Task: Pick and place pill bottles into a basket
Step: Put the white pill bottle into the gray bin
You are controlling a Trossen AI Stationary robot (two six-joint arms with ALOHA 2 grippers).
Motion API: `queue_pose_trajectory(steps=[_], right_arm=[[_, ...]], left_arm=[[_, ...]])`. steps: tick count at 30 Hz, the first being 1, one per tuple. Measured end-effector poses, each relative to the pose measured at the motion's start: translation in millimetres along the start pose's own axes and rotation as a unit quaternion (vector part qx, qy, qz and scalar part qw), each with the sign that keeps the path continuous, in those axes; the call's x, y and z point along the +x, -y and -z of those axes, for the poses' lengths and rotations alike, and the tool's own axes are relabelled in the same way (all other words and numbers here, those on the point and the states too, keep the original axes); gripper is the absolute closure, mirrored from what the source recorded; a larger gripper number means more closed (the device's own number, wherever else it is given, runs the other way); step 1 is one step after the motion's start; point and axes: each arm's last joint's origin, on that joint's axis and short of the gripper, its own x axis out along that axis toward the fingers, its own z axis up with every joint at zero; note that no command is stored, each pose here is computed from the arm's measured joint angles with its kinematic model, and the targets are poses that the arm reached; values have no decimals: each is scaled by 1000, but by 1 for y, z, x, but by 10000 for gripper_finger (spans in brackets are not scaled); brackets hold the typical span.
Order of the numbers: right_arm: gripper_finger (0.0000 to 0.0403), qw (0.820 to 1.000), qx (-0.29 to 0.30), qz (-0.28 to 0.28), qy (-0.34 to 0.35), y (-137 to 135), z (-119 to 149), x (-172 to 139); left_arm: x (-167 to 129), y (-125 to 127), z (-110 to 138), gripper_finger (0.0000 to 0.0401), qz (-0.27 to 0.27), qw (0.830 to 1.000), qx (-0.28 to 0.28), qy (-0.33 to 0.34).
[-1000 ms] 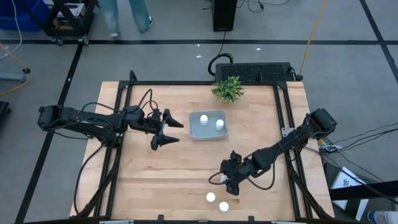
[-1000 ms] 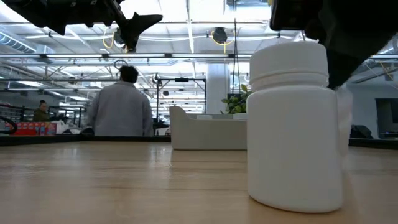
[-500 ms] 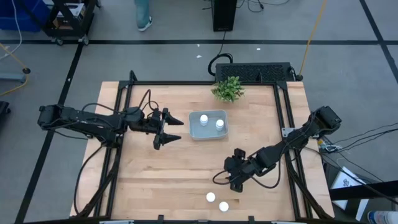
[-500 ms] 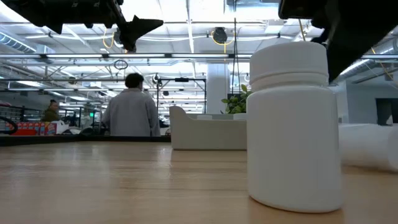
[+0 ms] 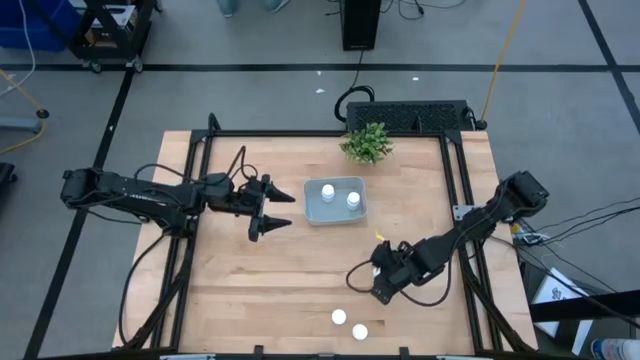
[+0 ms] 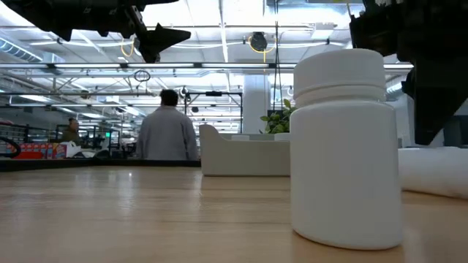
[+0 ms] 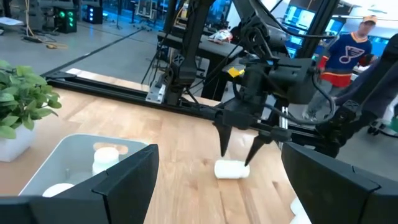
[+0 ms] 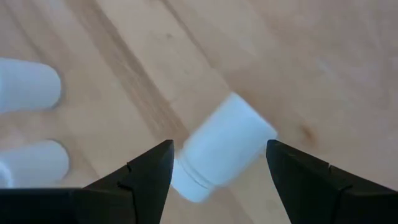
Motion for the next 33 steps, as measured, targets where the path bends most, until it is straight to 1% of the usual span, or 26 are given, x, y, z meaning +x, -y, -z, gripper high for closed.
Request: queue_pose_trajectory(steps=[2,4,8,10,13,14,15,17,18,21,24,27,30,33], right_arm=[[153,1000,10,-24,7,-3,-2,2],[153,998,33,-47,6,-4,-4,9],[153,998,55,-10,-29,7,4,25],[154,997,64,-10,-40,10,8,28],[154,997,64,-13,-36,11,10,31],[154,998,59,-13,-30,12,9,31],[154,999,41,-17,-23,11,9,29],[154,999,-14,-29,-16,9,7,28],[154,999,-31,-30,-15,9,7,28],[154,995,-79,-40,-36,10,9,24],[154,990,-102,-56,-78,9,9,9],[158,986,-100,-55,-123,9,12,-13],[165,985,-101,-58,-128,1,22,-35],[171,983,-134,-66,-107,-9,44,-41]], left_arm=[[0,0,0,54,0,1000,1,-2],[0,0,1,54,-1,1000,0,-5],[0,0,1,54,-1,1000,6,-4],[0,0,1,54,-1,1000,6,-4],[0,0,1,54,-1,1000,9,-5],[0,0,1,54,-1,1000,10,-5],[0,0,1,54,-1,1000,10,-5],[0,0,1,54,-1,1000,10,-5],[0,0,1,54,-1,1000,13,-5],[0,0,1,54,-1,1000,16,-5],[2,-1,3,54,-5,1000,17,-8],[6,-2,4,54,-6,1000,14,-6],[12,-4,8,54,-6,1000,5,-7],[18,-6,12,54,-6,1000,3,-7]])
